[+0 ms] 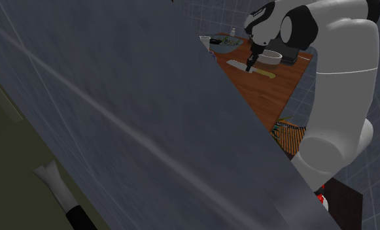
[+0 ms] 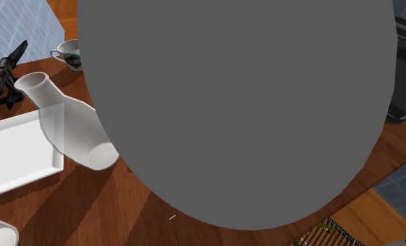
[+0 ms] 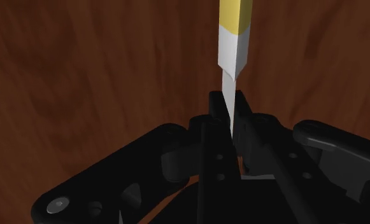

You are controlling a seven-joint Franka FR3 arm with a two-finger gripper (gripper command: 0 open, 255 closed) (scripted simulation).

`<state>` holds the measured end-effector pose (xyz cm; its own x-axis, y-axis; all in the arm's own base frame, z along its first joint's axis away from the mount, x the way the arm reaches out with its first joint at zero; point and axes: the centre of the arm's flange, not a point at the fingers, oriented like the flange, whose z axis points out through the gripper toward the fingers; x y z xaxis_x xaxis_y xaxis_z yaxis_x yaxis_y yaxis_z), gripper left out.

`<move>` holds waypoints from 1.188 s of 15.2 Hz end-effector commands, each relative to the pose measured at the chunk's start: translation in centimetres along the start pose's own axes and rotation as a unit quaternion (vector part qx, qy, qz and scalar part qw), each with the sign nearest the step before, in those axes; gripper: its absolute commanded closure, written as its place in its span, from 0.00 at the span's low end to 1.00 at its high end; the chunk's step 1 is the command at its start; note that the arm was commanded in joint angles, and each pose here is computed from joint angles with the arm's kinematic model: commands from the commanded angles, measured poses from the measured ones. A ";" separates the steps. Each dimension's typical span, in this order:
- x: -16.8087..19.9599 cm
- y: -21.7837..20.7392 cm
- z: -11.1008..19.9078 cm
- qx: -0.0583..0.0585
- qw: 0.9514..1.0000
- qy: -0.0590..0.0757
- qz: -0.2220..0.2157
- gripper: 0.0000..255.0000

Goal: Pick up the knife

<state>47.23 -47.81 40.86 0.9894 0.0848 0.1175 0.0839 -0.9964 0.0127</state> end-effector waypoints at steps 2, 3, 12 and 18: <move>0.0 0.0 0.0 0.000 1.000 0.000 0.000 1.00; 0.0 0.0 0.0 0.000 1.000 0.000 0.000 1.00; 0.4 0.1 -3.7 0.000 1.000 0.000 0.000 1.00; 0.8 0.2 -6.8 0.000 1.000 0.000 0.000 1.00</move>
<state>47.23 -47.84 47.26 0.9894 0.0847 0.1180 0.0838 -0.9964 0.0130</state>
